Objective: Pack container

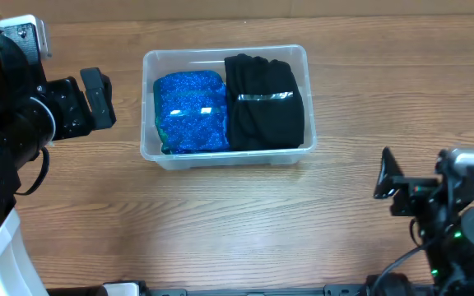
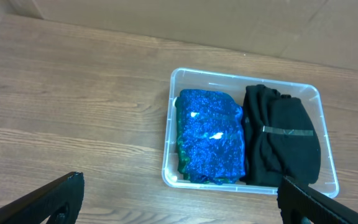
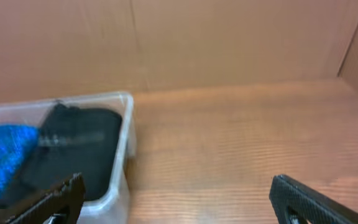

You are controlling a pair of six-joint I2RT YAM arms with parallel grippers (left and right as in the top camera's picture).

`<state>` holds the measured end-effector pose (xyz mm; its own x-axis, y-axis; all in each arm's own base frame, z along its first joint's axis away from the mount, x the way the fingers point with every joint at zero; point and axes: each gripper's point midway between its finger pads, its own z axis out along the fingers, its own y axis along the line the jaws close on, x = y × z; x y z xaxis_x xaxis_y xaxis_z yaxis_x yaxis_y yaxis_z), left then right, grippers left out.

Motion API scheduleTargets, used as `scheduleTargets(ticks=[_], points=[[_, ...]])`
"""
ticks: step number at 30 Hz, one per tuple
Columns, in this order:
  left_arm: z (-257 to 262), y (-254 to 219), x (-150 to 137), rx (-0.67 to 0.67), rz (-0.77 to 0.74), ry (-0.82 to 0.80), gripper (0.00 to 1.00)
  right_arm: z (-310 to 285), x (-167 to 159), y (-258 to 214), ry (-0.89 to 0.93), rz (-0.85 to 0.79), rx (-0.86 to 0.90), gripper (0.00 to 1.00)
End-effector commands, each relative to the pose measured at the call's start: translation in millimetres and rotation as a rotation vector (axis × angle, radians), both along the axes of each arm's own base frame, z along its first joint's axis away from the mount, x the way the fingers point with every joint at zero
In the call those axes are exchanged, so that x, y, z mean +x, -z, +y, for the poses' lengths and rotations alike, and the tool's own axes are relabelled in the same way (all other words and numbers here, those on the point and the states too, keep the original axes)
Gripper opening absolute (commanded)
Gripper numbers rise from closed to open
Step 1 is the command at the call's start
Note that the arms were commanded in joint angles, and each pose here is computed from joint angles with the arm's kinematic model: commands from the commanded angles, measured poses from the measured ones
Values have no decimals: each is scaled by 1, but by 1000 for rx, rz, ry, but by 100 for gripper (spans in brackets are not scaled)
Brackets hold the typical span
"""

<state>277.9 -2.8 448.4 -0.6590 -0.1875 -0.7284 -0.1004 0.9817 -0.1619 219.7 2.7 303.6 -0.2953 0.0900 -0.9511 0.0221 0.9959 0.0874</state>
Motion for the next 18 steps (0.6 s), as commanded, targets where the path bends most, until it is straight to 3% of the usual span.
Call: scheduleTargets(ticks=[1, 9, 18], points=[[0, -3, -1, 19, -11, 12, 100, 4, -5, 52, -29, 23, 9, 100], [0, -3, -1, 19, -11, 12, 100, 5, -6, 119, -21, 20, 37, 100], [0, -3, -1, 19, -11, 13, 100, 6, -4, 150, -20, 4, 68, 100]])
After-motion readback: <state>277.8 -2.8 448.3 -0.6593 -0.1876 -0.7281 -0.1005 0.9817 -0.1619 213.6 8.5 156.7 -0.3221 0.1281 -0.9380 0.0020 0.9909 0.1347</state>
